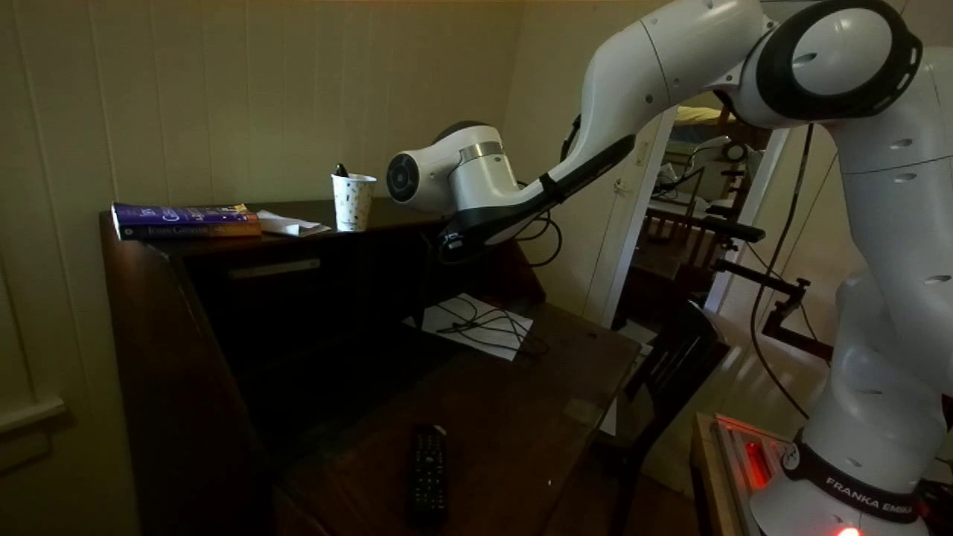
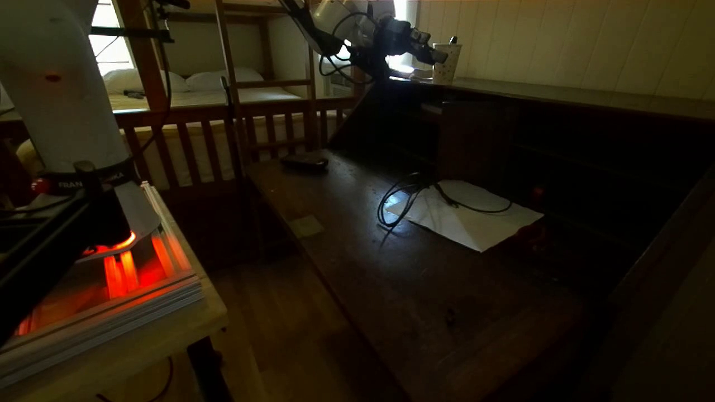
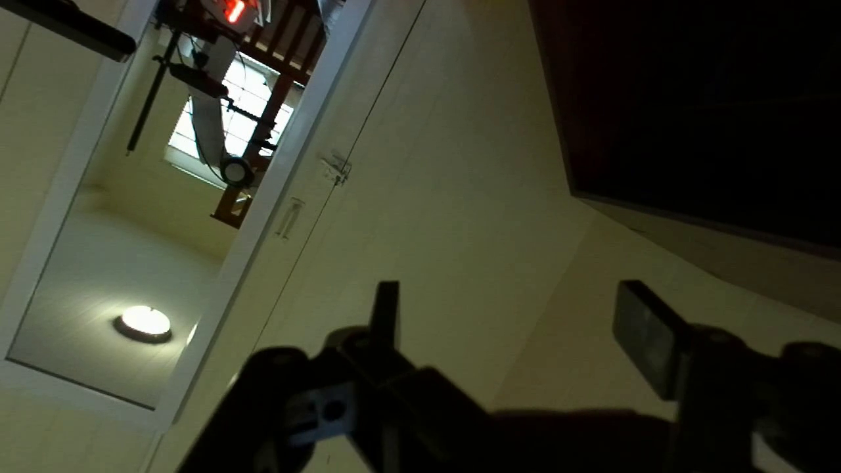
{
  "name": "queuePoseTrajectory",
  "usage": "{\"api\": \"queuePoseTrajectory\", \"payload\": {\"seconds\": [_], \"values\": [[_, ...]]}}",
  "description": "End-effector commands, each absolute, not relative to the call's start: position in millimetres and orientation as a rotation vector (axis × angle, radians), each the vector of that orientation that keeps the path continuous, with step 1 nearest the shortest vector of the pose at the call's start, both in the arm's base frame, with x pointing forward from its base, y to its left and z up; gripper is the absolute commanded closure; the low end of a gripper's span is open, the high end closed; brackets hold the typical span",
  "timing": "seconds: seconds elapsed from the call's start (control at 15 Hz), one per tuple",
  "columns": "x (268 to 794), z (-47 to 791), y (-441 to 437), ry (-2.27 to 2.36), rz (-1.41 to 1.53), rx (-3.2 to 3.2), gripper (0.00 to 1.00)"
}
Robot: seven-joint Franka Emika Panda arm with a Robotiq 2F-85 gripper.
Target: Move the cable
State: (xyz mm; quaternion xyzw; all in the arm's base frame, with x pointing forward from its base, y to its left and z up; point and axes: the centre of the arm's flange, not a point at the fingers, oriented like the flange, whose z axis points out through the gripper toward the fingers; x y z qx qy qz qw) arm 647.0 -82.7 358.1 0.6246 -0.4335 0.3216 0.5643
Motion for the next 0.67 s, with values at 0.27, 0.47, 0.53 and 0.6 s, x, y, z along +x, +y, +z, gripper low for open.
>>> {"api": "queuePoseTrajectory", "payload": {"seconds": [0.27, 0.47, 0.53, 0.6], "values": [[622, 363, -35, -0.945, 0.794, 1.617, 0.0], [615, 364, -15, -0.982, 0.795, 1.624, 0.0], [617, 363, -14, -0.985, 0.791, 1.626, 0.0], [618, 363, -14, -0.992, 0.797, 1.624, 0.0]]}}
